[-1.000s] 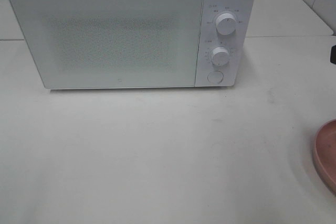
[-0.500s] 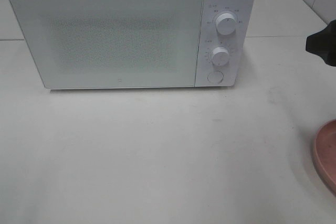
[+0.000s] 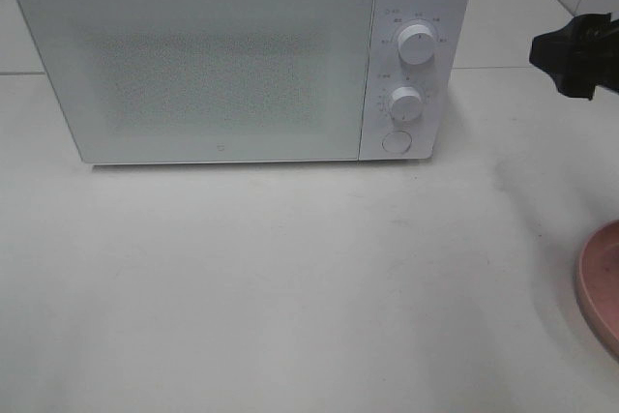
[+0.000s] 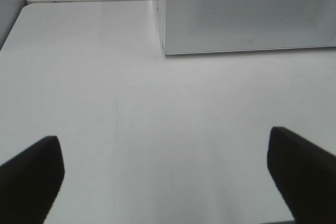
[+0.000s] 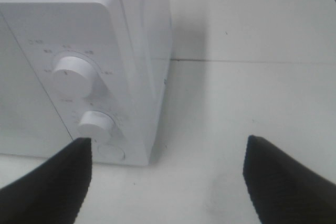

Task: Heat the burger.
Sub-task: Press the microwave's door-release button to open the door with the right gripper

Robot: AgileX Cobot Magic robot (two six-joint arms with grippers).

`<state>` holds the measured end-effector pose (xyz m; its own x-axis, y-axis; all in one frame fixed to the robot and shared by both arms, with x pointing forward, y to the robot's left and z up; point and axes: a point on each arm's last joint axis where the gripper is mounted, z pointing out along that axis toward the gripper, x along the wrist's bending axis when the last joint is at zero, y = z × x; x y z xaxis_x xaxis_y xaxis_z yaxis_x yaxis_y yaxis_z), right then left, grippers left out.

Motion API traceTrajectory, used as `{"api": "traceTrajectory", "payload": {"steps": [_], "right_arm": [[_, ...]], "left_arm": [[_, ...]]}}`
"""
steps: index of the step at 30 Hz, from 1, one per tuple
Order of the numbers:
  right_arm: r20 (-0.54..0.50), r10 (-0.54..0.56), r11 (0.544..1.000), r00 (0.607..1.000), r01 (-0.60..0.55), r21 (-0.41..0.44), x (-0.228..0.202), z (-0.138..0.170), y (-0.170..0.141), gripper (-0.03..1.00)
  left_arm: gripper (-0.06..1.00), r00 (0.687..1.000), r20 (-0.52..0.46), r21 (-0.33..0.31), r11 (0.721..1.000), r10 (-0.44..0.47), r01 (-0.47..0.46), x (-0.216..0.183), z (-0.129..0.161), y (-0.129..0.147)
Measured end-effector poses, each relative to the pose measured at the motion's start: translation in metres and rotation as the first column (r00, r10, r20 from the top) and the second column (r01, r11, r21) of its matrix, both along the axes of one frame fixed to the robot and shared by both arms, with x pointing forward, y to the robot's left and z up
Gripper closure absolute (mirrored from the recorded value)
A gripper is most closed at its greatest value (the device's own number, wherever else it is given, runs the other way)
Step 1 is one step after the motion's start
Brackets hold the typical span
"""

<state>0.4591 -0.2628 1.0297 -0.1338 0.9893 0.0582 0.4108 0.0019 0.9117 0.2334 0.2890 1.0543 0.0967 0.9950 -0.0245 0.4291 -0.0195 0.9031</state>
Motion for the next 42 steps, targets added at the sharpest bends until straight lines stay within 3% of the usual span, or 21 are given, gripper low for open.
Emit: {"api": "traceTrajectory", "payload": {"steps": [5, 19, 27, 42], "right_arm": [[0.143, 0.078, 0.997, 0.987, -0.076, -0.018, -0.009, -0.007, 0.018, 0.20], [0.312, 0.048, 0.999, 0.949, -0.043, -0.023, -0.038, -0.024, 0.040, 0.20], [0.359, 0.085, 0.996, 0.929, -0.080, -0.031, -0.046, -0.021, 0.053, 0.20], [0.267, 0.087, 0.993, 0.960, -0.063, -0.095, -0.043, -0.061, 0.084, 0.20]], "left_arm": [[-0.05, 1.000, 0.000, 0.000, 1.000, 0.000, 0.000, 0.000, 0.000, 0.000], [-0.05, 1.000, 0.000, 0.000, 1.000, 0.000, 0.000, 0.000, 0.000, 0.000], [-0.05, 1.000, 0.000, 0.000, 1.000, 0.000, 0.000, 0.000, 0.000, 0.000], [-0.05, 1.000, 0.000, 0.000, 1.000, 0.000, 0.000, 0.000, 0.000, 0.000]]}}
